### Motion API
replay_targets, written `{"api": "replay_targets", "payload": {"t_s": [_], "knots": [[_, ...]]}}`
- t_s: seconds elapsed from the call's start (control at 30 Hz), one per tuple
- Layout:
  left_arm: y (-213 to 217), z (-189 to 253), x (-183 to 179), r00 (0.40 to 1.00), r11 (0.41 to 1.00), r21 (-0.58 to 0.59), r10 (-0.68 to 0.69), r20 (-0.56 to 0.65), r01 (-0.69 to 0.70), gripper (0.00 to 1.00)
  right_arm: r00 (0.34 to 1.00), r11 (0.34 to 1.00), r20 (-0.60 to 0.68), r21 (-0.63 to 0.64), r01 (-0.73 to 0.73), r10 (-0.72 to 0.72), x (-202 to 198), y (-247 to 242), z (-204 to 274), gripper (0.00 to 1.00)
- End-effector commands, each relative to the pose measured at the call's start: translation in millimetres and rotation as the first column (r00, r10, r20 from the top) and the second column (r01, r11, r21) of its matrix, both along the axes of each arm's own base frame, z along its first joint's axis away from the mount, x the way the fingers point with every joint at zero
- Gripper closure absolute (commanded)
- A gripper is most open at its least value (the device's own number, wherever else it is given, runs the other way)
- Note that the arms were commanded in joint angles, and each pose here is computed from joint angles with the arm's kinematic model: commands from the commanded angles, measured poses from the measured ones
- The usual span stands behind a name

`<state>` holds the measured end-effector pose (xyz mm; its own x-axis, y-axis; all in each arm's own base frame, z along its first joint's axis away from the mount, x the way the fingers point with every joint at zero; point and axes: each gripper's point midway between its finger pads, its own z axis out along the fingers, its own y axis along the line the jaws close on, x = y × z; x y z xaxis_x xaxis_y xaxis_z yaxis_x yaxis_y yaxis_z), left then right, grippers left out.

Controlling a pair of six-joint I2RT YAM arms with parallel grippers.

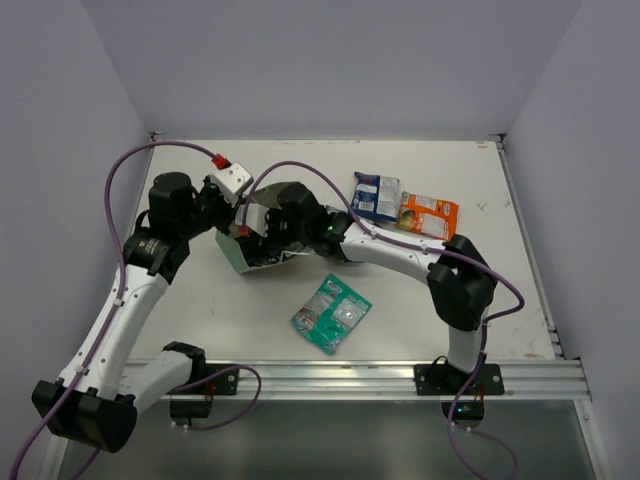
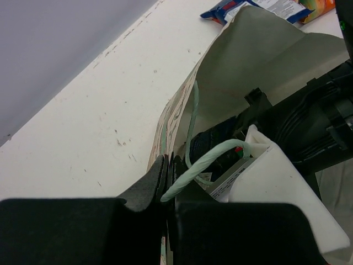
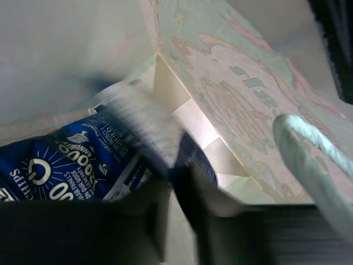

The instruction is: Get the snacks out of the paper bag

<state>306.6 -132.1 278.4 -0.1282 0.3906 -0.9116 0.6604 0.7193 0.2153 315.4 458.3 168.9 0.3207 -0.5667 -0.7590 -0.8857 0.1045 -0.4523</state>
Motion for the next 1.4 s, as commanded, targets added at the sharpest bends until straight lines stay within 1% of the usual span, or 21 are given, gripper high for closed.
{"api": "replay_targets", "payload": {"t_s": [0.0,0.1,0.47,0.5,0.57,0.6,0.67,0.73,0.8,0.83,0.87,0.93,0.97,1.03,1.07,1.1,1.13,1.17,1.2,1.3,1.37], "knots": [[-23,35,-10,0.989,0.991,-0.065,-0.111,0.094,0.118,1.00,0.999,0.999,-0.016,0.000,-0.034,0.034,-11,9,7,0.86],[-22,34,-10,0.990,0.992,-0.064,-0.104,0.092,0.110,1.00,1.000,1.000,0.001,0.020,-0.021,0.021,-15,-1,26,1.00],[1,30,12,0.993,0.997,-0.043,0.069,0.096,-0.065,1.00,0.990,0.983,0.134,0.184,0.019,-0.044,-43,-58,147,1.00],[3,30,13,0.992,0.996,-0.043,0.081,0.097,-0.077,1.00,0.986,0.976,0.156,0.216,0.018,-0.053,-48,-67,166,1.00],[7,31,19,0.988,0.993,-0.043,0.118,0.103,-0.114,1.00,0.985,0.974,0.161,0.226,0.017,-0.055,-55,-78,180,1.00],[9,33,21,0.985,0.991,-0.044,0.131,0.112,-0.127,1.00,0.982,0.967,0.174,0.253,0.022,-0.068,-60,-88,196,1.00],[18,34,27,0.975,0.983,-0.036,0.185,0.124,-0.181,1.00,0.977,0.961,0.177,0.269,0.065,-0.116,-61,-102,208,1.00],[30,36,34,0.956,0.967,-0.025,0.256,0.142,-0.255,1.00,0.961,0.938,0.187,0.318,0.135,-0.202,-58,-125,229,1.00],[39,34,42,0.939,0.950,-0.013,0.311,0.148,-0.313,1.00,0.950,0.904,0.151,0.377,0.200,-0.273,-55,-144,245,1.00],[49,36,47,0.917,0.928,-0.005,0.368,0.157,-0.372,1.00,0.939,0.881,0.137,0.408,0.238,-0.317,-53,-155,254,1.00],[52,32,52,0.910,0.920,0.005,0.386,0.152,-0.392,1.00,0.926,0.841,0.101,0.463,0.281,-0.364,-54,-173,269,1.00],[59,35,58,0.886,0.898,0.006,0.432,0.169,-0.439,1.00,0.903,0.796,0.067,0.503,0.337,-0.424,-53,-195,277,1.00],[60,35,62,0.882,0.894,0.008,0.439,0.172,-0.447,1.00,0.880,0.750,0.035,0.539,0.383,-0.475,-52,-213,285,1.00],[61,41,67,0.872,0.889,-0.006,0.450,0.192,-0.458,1.00,0.831,0.701,-0.009,0.533,0.474,-0.556,-43,-233,270,1.00],[60,43,69,0.871,0.889,-0.015,0.451,0.195,-0.457,1.00,0.755,0.612,-0.058,0.546,0.572,-0.653,-33,-260,266,1.00],[59,47,71,0.871,0.891,-0.024,0.447,0.205,-0.452,1.00,0.708,0.582,-0.083,0.508,0.635,-0.701,-26,-271,240,1.00],[57,49,72,0.872,0.894,-0.029,0.443,0.207,-0.447,1.00,0.648,0.530,-0.104,0.486,0.695,-0.754,-19,-288,226,1.00],[57,50,74,0.873,0.895,-0.029,0.441,0.209,-0.446,1.00,0.581,0.458,-0.143,0.478,0.750,-0.802,-18,-306,214,1.00],[57,51,76,0.871,0.894,-0.029,0.443,0.214,-0.448,1.00,0.541,0.438,-0.158,0.423,0.793,-0.826,-16,-315,182,1.00],[64,54,79,0.855,0.880,-0.003,0.463,0.232,-0.476,1.00,0.394,0.305,-0.260,0.324,0.896,-0.881,-22,-351,124,1.00],[71,54,81,0.835,0.858,0.015,0.496,0.237,-0.514,1.00,0.267,0.174,-0.326,0.287,0.942,-0.907,-24,-374,100,1.00]]}}
